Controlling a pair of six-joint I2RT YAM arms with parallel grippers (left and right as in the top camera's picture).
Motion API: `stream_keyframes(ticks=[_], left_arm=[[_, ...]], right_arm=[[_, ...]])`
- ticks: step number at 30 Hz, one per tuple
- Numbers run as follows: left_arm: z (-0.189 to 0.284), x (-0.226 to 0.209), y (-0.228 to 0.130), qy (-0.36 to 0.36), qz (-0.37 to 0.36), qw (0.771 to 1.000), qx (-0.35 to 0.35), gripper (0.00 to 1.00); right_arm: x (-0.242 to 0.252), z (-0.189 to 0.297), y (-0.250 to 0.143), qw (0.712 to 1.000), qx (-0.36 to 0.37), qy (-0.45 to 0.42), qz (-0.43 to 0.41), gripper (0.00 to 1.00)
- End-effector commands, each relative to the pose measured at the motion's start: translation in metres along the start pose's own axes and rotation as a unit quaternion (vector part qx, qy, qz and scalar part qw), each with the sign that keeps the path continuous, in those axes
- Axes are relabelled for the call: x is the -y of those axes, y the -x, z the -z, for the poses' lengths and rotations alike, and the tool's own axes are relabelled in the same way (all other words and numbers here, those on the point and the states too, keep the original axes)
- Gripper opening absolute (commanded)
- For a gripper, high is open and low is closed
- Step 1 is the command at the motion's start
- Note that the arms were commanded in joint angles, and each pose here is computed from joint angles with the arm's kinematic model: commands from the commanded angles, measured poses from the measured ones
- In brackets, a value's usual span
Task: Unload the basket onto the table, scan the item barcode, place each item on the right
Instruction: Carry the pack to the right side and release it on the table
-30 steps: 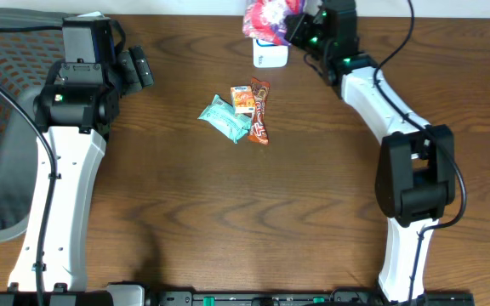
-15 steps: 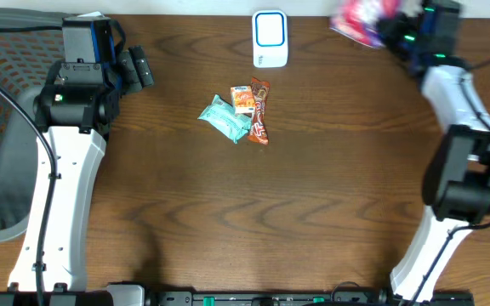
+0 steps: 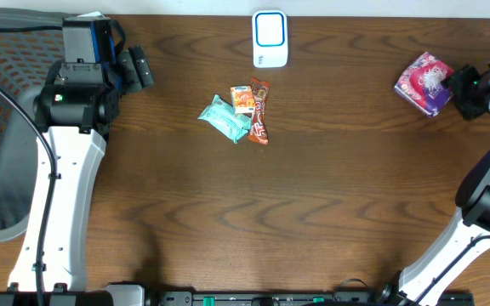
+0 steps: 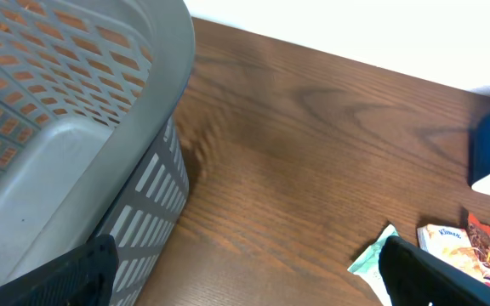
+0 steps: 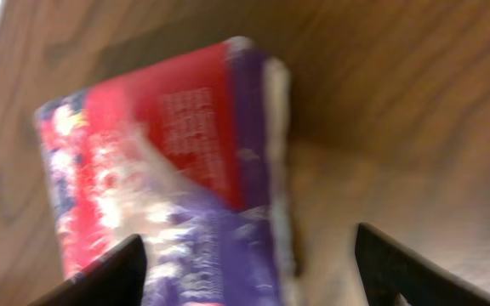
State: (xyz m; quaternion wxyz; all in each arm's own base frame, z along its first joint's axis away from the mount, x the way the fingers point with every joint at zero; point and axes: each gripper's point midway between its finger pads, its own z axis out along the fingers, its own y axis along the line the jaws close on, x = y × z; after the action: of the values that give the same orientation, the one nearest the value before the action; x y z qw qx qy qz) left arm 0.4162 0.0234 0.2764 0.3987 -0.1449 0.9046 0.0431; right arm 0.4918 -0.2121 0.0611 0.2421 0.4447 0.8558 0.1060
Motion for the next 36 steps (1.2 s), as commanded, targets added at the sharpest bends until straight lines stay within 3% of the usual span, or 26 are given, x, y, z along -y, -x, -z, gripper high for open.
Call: stream_keyframes(ticks=[1,9,15,18,25,32,36], left_arm=[[-0.003,-0.004,-0.001,0.009,0.007,1.000,-0.002,0.98],[-0.003,-0.004,-0.001,0.009,0.007,1.000,-0.002,0.98],[-0.003,-0.004,-0.001,0.009,0.007,1.000,-0.002,0.98],[-0.003,-0.004,-0.001,0.009,0.007,1.000,-0.002,0.98],[-0.003,-0.004,-0.001,0.009,0.007,1.000,-0.002,0.98],[-0.003,-0.004,-0.001,0.009,0.007,1.000,-0.002,0.98],[-0.003,-0.004,-0.001,0.009,0.007,1.000,-0.002,0.98]], right_arm=[[0.004,0.009,0.010,1.000,0.011,-0.001,0.017,0.84],[-0.037,0.011,-0.007,0.994,-0.025,0.091,0.057,0.85],[-0.019,0.009,-0.009,0.998,-0.024,0.041,0.051,0.82],[0.004,0.004,-0.012,0.999,-0.023,-0.016,0.047,0.73],[0.017,-0.023,-0.027,0.998,-0.036,-0.022,0.046,0.58],[0.022,-0.031,-0.017,0.998,-0.022,-0.016,0.049,0.02],[0.028,-0.017,0.000,0.999,-0.013,0.003,0.031,0.01]])
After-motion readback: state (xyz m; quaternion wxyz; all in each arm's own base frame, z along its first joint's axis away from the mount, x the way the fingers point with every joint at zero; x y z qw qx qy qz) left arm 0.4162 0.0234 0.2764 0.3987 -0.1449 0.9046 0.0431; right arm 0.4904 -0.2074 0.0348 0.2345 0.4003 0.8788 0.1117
